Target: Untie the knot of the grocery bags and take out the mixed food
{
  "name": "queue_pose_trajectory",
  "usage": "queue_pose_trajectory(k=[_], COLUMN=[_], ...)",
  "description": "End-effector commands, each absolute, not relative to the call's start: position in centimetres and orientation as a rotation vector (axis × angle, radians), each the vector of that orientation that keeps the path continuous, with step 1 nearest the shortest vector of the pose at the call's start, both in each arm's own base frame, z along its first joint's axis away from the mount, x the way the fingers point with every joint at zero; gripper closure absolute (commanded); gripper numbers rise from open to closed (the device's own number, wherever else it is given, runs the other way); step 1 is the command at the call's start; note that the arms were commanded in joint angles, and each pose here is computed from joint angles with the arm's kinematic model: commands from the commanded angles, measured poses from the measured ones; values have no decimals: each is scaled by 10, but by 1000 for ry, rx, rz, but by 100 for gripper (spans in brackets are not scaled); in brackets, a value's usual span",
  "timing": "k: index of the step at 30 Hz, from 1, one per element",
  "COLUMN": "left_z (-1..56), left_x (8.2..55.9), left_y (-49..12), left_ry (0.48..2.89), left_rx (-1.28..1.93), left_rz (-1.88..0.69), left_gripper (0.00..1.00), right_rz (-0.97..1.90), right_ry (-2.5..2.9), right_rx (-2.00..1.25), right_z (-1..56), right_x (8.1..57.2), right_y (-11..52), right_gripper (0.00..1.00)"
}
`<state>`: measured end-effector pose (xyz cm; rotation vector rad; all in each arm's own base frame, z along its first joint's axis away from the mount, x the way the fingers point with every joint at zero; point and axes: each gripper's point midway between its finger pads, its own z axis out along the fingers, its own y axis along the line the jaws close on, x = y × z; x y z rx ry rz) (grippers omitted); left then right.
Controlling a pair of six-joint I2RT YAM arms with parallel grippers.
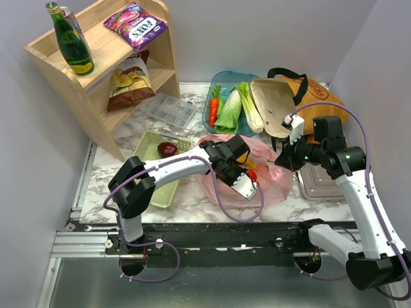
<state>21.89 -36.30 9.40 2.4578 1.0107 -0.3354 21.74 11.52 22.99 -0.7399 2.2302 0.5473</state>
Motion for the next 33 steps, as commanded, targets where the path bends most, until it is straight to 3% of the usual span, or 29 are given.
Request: queue_pose_trajectory(k=[1,3,8,9,22,25,30,33], left_z=[118,121,122,119,59,46,48,74], left_x=[212,214,217,217,205,203,197,194], left_y=[-369,-379,-404,-409,-434,-429,-417,-416], left_ry=[1025,992,966,962,1023,1070,1149,1131], left_rx=[2374,2349,2345,2351,2466,2503,2495,2429], left_rz=[-433,-424,-438,-440,-507,-516,-571,-594], left_gripper=[47,30,12,3,2,7,40,49], right_rz=[556,557,560,557,558,558,549,546], right_ry=[2226,2225,2226,2228,2242,2248,2248,2244], right_rx=[-749,-751,-747,-746,-749,-750,-755,-759], right_z=[233,233,234,233,230,229,228,227], right_x=[211,211,211,212,213,213,212,213], right_y=[114,115,115,114,115,114,113,113], right_gripper=[99,99,99,99,99,99,99,99])
